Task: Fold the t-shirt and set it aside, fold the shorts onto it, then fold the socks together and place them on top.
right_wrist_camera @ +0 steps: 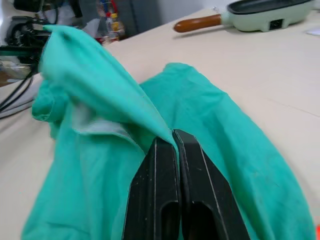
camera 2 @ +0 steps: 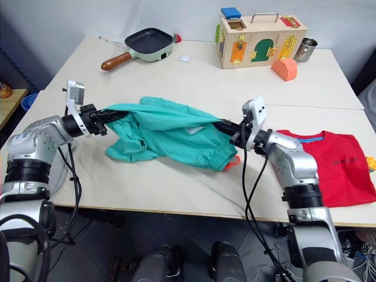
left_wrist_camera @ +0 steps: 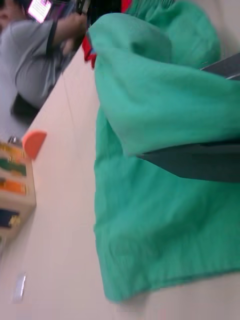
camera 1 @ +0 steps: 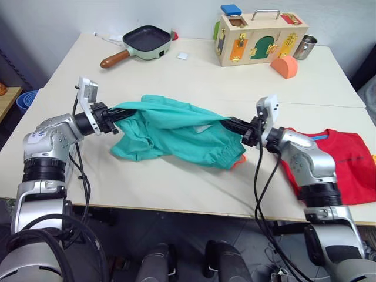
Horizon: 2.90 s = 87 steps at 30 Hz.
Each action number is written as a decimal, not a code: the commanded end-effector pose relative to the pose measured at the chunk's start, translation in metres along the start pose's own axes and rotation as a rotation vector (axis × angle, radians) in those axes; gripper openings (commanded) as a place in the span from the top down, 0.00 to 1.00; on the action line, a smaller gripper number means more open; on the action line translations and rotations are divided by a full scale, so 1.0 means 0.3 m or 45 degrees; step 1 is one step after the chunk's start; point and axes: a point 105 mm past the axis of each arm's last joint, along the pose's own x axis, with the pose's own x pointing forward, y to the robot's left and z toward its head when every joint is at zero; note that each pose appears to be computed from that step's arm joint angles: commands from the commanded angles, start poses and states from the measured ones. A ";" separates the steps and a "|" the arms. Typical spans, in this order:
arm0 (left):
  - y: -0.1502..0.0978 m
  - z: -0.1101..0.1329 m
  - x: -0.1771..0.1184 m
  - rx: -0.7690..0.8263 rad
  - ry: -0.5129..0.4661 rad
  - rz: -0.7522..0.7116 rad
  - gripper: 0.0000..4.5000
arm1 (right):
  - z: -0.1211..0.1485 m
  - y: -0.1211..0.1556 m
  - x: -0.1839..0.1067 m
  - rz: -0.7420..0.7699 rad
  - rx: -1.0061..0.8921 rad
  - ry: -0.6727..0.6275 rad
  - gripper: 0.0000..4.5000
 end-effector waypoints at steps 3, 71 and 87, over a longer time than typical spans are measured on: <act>0.078 0.014 0.078 0.098 -0.074 0.209 0.99 | -0.005 -0.087 0.062 -0.275 -0.213 -0.035 1.00; -0.366 -0.399 -0.137 0.666 0.489 -0.458 1.00 | -0.179 0.099 -0.229 0.546 -0.924 0.537 1.00; -0.403 -0.290 -0.256 0.498 0.322 -0.388 0.57 | -0.072 0.150 -0.349 0.525 -0.454 0.209 0.40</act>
